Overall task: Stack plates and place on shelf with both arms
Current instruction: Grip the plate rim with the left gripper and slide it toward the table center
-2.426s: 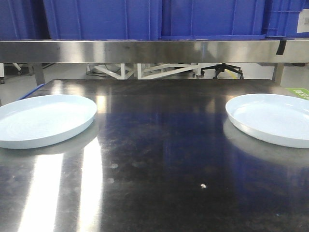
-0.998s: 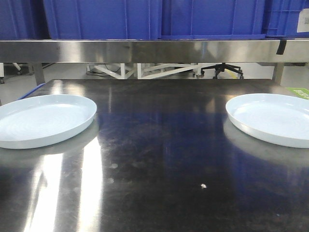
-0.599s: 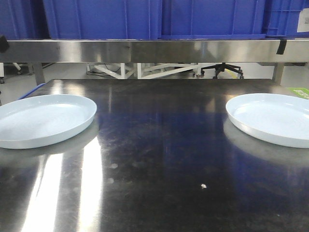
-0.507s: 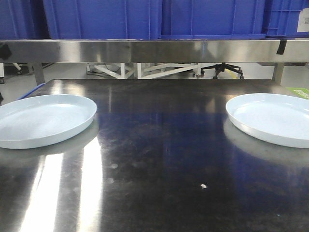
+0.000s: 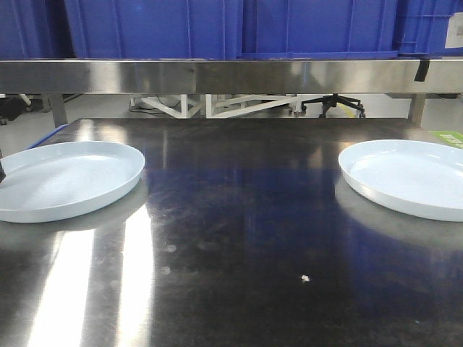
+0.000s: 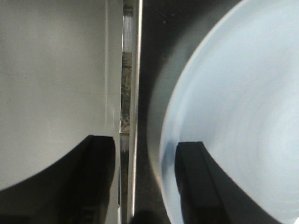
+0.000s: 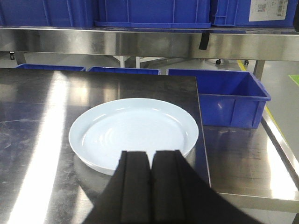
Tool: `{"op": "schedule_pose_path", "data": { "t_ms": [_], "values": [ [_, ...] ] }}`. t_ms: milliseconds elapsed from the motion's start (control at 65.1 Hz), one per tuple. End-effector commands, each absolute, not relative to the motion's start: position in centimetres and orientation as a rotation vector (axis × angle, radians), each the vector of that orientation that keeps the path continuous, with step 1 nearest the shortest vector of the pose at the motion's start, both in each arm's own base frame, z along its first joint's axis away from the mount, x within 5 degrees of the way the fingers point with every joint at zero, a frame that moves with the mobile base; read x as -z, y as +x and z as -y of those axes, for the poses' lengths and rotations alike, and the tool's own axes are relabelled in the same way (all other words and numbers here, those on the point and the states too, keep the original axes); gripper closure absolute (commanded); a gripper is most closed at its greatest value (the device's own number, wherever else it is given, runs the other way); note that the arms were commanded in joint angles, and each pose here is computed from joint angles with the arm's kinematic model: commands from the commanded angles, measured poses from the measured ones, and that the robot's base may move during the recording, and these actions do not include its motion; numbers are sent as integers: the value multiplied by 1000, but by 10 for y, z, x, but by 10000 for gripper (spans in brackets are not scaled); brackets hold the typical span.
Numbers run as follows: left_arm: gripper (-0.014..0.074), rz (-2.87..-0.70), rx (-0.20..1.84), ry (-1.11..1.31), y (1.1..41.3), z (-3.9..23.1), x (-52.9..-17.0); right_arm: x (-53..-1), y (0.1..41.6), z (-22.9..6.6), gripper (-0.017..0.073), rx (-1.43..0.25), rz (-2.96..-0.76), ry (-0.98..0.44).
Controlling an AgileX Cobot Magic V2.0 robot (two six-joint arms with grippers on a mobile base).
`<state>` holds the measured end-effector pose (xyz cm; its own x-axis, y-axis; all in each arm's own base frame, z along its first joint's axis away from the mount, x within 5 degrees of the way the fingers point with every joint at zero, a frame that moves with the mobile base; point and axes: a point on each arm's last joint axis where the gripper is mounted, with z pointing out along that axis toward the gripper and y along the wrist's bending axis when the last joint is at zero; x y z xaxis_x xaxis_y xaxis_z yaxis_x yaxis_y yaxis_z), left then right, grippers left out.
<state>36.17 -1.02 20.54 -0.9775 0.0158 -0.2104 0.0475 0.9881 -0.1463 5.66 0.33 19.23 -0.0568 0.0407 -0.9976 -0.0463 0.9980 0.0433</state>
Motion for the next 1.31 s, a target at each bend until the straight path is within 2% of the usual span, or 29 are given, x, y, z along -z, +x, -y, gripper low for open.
{"op": "schedule_pose_path", "data": {
  "t_ms": [0, 276, 522, 706, 875, 1060, 1290],
  "values": [
    [232, -2833, 226, 39, 364, 11, -231, -201, 55, -2, 503, -52, -1523, 2],
    [514, -2857, 232, 43, 362, 11, -231, -201, 55, -2, 503, -52, -1523, 2],
    [510, -2897, 263, 66, 363, 13, -248, -201, 55, -2, 503, -52, -1523, 2],
    [510, -2837, 508, 4, 369, 27, -276, -201, 55, -2, 503, -52, -1523, 2],
    [510, -2763, 757, 21, 370, 63, -293, -201, 55, -2, 503, -52, -1523, 2],
    [511, -2728, 769, 177, 368, 109, -290, -201, 55, -2, 503, -52, -1523, 2],
    [511, -2728, 779, 259, 370, 145, -272, -201, 55, -2, 503, -52, -1523, 2]
  ]
}}
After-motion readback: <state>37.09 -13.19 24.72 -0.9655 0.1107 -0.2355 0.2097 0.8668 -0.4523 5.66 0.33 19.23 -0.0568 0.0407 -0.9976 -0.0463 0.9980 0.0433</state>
